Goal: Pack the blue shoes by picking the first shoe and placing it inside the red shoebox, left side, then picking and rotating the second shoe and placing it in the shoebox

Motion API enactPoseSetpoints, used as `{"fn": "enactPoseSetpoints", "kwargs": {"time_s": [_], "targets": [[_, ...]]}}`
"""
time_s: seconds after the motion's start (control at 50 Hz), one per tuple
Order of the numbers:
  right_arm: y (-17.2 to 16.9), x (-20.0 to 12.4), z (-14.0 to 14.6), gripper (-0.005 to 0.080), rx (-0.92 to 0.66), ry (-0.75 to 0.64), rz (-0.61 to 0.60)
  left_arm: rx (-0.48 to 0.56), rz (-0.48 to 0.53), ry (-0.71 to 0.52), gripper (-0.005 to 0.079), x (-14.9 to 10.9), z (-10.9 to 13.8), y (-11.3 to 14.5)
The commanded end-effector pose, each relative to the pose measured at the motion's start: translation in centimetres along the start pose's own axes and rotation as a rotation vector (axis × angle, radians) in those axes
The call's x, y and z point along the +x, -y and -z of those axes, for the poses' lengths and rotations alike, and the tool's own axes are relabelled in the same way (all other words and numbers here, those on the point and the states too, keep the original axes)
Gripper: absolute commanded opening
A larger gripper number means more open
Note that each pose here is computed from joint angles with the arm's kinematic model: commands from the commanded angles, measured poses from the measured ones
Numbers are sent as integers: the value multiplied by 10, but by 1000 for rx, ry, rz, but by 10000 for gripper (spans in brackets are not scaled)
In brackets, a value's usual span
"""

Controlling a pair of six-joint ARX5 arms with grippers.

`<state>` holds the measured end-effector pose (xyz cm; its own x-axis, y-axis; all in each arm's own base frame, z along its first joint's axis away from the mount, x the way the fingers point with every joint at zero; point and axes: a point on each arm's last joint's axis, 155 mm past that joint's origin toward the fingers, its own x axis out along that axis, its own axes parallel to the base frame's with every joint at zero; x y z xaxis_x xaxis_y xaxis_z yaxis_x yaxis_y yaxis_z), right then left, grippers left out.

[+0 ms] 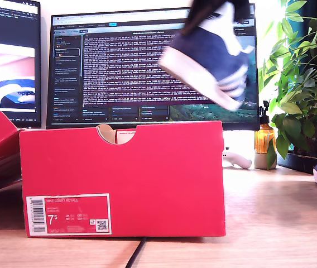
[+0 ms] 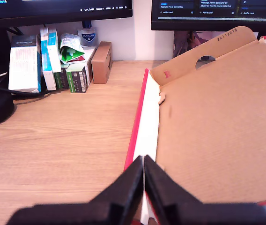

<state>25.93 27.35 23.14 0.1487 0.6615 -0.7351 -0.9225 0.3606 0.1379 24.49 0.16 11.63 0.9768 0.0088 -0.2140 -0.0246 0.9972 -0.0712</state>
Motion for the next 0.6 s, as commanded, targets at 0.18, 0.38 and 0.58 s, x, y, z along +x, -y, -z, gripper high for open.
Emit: {"fn": "enactPoseSetpoints", "kwargs": {"time_s": [0.18,0.38,0.58], "targets": [[1,13,-27,-11,-63,75,-10,-3,1,-22,-11,4,14,0],[9,29,-30,-11,-55,60,-22,-3,1,-22,-11,4,14,0],[19,40,-47,-11,-67,53,-29,-3,1,-22,-11,4,14,0]]}}
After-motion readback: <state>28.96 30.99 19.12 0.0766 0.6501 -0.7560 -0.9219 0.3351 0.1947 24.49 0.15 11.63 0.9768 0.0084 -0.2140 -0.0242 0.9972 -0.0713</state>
